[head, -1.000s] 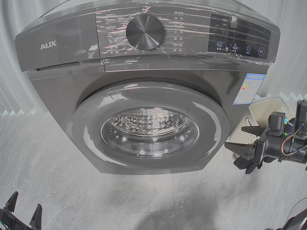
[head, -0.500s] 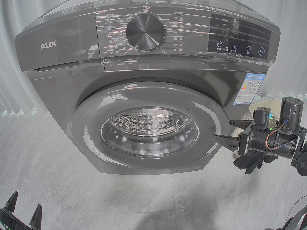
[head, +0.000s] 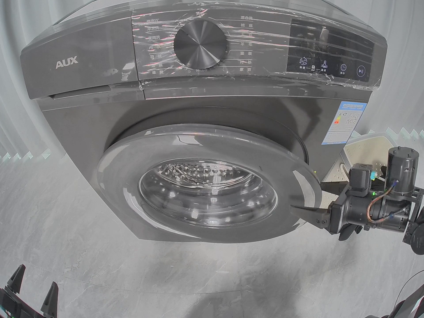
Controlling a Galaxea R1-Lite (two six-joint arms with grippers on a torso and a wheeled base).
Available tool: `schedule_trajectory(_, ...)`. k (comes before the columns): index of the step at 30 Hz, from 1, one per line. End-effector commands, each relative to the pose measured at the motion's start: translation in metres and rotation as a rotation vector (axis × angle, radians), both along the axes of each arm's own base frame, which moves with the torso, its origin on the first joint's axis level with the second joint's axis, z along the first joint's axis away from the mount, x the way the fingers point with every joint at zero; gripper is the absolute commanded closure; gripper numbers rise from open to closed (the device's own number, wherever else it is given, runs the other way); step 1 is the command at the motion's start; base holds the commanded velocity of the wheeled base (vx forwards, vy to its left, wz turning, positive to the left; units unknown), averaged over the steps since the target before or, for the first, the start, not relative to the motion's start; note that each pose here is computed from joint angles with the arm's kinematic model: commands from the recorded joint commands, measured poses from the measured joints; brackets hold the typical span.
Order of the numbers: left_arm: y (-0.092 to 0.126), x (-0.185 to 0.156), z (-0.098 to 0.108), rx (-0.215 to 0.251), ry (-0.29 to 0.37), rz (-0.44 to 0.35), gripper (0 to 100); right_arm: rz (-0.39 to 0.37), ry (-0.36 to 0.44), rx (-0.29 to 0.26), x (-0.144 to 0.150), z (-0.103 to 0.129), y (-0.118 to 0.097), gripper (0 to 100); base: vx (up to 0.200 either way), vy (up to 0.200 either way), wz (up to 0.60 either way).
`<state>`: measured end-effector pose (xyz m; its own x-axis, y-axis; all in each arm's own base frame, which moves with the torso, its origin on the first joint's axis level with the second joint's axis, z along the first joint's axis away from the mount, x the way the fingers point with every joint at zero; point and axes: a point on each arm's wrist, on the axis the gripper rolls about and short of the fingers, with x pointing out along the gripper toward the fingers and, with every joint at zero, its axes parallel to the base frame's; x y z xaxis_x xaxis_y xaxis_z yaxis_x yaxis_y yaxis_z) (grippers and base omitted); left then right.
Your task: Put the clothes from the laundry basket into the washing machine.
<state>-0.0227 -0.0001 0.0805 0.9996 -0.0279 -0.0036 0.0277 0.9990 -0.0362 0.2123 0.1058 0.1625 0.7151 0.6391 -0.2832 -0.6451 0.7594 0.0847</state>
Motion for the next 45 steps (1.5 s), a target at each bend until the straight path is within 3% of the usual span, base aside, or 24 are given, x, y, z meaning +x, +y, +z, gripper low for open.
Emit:
schedule_trajectory(1,0.000,0.000,-0.004,0.004,-0.002,0.000,0,-0.003,-0.030,0.003,-0.028,0.003,-0.013,0,0.000,0.000,0.00)
schedule_trajectory(15,0.000,0.000,-0.004,0.002,-0.002,0.002,0,0.010,0.013,-0.019,-0.027,-0.009,-0.010,0,0.086,0.000,0.00)
schedule_trajectory(28,0.000,0.000,-0.004,0.005,-0.002,0.000,0,0.105,0.001,0.000,-0.080,-0.018,-0.025,0,0.000,0.000,0.00)
schedule_trajectory(36,0.000,0.000,-0.004,0.004,-0.004,0.000,0,0.033,-0.007,-0.005,-0.057,-0.009,-0.024,0,0.000,0.000,0.00)
schedule_trajectory(45,0.000,0.000,-0.004,0.004,-0.002,0.000,0,0.072,0.034,-0.020,-0.036,-0.015,-0.007,0,0.000,0.000,0.00)
